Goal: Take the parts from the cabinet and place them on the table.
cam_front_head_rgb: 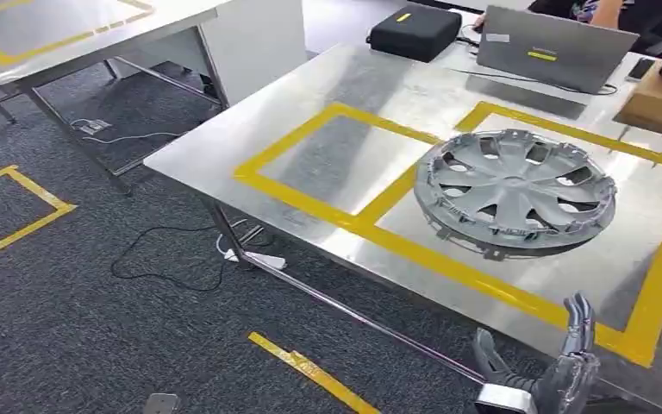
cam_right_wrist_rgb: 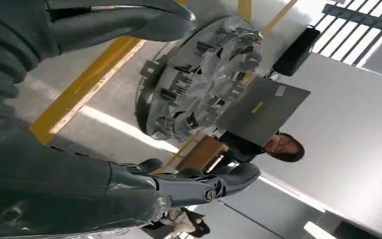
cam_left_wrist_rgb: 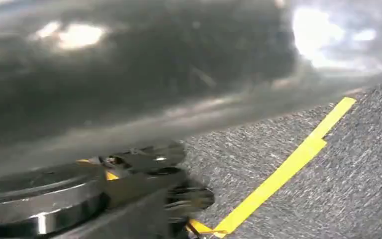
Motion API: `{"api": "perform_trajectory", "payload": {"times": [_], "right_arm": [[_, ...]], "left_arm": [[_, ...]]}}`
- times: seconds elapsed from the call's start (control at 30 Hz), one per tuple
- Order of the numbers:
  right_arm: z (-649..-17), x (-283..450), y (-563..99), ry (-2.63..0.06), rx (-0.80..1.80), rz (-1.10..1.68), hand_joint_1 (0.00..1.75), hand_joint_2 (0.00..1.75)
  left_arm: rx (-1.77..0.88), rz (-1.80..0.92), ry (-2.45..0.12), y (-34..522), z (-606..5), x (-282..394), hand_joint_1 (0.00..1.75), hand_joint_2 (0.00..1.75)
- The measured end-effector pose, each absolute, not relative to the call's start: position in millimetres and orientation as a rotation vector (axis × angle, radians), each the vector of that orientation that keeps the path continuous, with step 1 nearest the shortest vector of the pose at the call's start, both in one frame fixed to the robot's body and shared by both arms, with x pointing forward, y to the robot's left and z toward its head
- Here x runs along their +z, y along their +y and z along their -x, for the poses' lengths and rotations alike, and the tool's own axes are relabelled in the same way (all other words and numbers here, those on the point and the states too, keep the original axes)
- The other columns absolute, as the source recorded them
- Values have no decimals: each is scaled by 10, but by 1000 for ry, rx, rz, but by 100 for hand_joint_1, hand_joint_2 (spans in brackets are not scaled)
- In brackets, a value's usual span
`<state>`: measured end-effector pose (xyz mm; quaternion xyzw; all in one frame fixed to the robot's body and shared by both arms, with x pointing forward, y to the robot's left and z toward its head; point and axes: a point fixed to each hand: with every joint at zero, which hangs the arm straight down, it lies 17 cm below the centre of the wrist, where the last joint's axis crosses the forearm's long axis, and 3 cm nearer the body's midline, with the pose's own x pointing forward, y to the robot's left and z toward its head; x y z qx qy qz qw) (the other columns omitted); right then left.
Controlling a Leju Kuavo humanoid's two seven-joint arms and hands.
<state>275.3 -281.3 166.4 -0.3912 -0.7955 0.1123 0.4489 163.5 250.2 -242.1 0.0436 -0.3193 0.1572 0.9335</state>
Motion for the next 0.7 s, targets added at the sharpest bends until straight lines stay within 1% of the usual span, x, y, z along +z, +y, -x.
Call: {"api": "perform_trajectory", "payload": {"times": [0.4,0.7], "right_arm": [[-2862,1180,-2731,-1837,338,896,0,0],[-2890,1078,-2703,-1818,350,882,0,0]], "left_arm": [[325,-95,-647,2514,-1598,-2432,0,0],[332,-97,-640,2512,-1566,-2441,0,0]]}}
